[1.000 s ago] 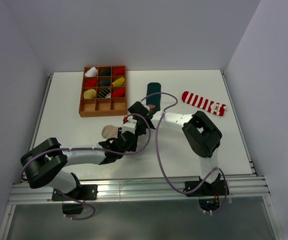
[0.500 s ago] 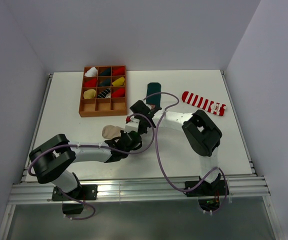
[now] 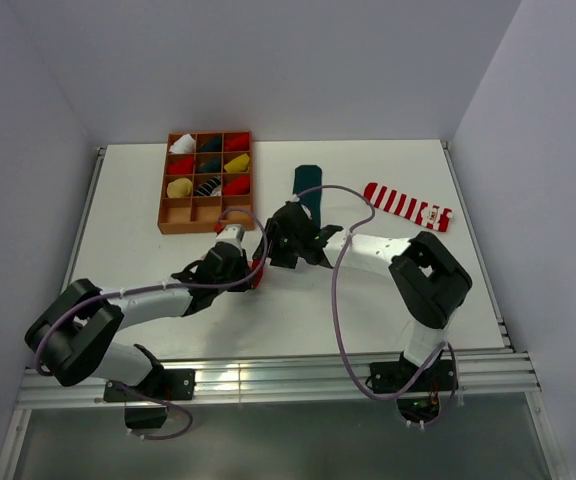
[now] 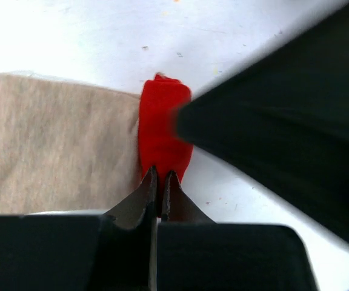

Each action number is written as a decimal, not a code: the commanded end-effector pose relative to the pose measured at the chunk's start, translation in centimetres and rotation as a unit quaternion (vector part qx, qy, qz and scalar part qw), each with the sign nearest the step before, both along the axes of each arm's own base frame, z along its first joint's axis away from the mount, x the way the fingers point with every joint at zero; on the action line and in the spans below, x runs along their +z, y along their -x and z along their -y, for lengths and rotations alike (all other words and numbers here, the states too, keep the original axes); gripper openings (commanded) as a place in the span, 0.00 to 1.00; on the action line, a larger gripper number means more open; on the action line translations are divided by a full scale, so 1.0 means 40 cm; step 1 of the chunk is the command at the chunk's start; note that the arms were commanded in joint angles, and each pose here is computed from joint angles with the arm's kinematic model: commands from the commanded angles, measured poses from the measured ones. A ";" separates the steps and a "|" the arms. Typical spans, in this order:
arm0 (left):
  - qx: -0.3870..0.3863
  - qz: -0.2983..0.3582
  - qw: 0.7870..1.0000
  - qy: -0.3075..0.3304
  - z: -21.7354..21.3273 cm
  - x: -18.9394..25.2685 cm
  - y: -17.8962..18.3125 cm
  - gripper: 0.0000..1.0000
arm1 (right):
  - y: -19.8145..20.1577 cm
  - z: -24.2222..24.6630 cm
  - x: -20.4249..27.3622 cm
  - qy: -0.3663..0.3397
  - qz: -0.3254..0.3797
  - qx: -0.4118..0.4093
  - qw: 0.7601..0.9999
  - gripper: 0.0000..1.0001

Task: Roll the socks
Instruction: Roll the sock at the center of the board.

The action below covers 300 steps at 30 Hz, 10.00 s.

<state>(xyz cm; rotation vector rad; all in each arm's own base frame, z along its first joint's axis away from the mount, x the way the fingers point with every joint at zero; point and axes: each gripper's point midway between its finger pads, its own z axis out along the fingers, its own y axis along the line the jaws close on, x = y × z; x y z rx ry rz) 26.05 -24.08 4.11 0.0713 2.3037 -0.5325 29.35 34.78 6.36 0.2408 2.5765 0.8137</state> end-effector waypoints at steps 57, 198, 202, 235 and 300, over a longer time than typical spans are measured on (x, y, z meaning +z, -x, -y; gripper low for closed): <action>0.086 -0.110 0.979 0.151 -0.120 -0.036 0.008 0.59 | -0.031 0.013 -0.075 0.089 0.001 -0.015 0.996 0.00; 0.008 0.092 0.995 -0.037 -0.018 0.100 -0.024 0.66 | -0.007 0.030 -0.100 0.100 -0.069 -0.034 0.992 0.00; -0.006 0.107 0.991 -0.084 0.017 0.082 -0.020 0.65 | -0.005 0.020 -0.093 0.094 -0.073 -0.026 0.993 0.00; -0.078 -0.002 0.997 -0.017 0.095 0.005 0.035 0.01 | -0.057 0.047 0.058 -0.050 0.022 -0.064 0.996 0.57; 0.024 0.086 0.995 -0.055 0.026 0.124 -0.032 0.66 | -0.040 0.039 -0.076 0.059 -0.036 -0.032 0.997 0.00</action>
